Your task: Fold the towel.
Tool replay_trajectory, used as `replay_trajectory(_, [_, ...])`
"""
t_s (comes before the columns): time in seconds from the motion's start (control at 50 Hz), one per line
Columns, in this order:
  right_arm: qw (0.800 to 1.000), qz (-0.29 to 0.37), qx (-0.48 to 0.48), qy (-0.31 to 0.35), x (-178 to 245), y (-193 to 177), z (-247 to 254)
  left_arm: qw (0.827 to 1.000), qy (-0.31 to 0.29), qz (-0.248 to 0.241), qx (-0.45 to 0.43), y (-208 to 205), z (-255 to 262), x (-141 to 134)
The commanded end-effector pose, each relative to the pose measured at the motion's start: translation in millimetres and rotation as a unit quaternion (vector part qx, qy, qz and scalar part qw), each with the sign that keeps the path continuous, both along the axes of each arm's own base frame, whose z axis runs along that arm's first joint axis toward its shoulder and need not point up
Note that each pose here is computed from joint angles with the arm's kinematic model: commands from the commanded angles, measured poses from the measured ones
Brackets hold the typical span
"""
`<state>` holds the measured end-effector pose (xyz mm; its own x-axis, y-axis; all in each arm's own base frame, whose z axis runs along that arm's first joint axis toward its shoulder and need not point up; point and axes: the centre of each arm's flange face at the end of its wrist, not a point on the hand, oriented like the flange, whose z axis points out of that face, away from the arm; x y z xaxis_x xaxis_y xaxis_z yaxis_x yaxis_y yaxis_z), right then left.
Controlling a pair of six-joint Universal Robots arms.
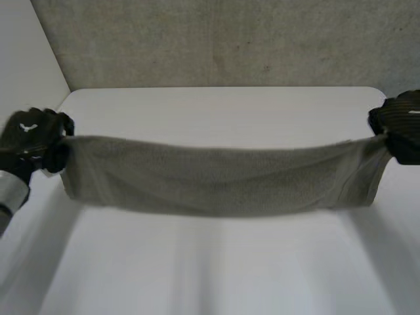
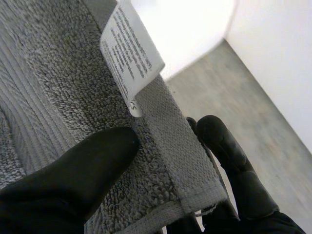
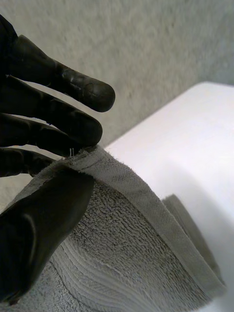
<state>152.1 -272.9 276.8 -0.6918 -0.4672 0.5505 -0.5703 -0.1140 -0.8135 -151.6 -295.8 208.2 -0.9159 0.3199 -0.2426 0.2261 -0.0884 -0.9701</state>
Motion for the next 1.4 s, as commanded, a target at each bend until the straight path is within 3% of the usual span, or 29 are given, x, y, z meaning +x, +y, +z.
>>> replay_trajectory(0.02, [0.998,-0.004,0.051,0.028,17.4,-44.4,-47.8,0.998,-0.004,-0.020,0.063,-33.4,-47.2,-20.1])
replay_trajectory(0.28, [0.996,-0.022,0.076,0.052,54.9,-120.5,-118.1,0.997,-0.048,-0.019,0.052,-87.8,-77.6,-42.4])
replay_trajectory(0.44, [0.996,-0.055,0.031,0.057,68.2,-144.9,-130.7,0.997,-0.050,0.013,0.057,-122.6,-92.7,-42.6])
replay_trajectory(0.56, [0.995,-0.074,0.012,0.058,70.9,-148.0,-132.4,0.995,-0.053,0.008,0.081,-120.1,-99.1,-48.4])
replay_trajectory(0.68, [0.995,-0.081,0.031,0.045,74.2,-136.0,-133.2,0.995,-0.049,0.001,0.086,-112.5,-93.9,-54.1])
replay_trajectory(0.74, [0.996,-0.083,0.027,0.022,74.1,-124.7,-110.9,0.996,-0.048,-0.001,0.077,-104.0,-78.7,-54.9])
replay_trajectory(0.96, [0.995,-0.091,0.038,-0.015,56.2,-60.6,-66.0,0.998,-0.004,0.003,0.057,-55.5,-21.7,-47.1])
replay_trajectory(1.14, [0.993,-0.073,0.092,-0.008,49.9,-14.4,-99.5,0.984,0.137,0.015,0.115,-30.5,-12.4,-45.8])
replay_trajectory(1.4, [0.989,-0.073,0.126,-0.007,38.6,-25.5,-151.0,0.975,0.136,0.063,0.163,-6.0,-37.4,-48.9])
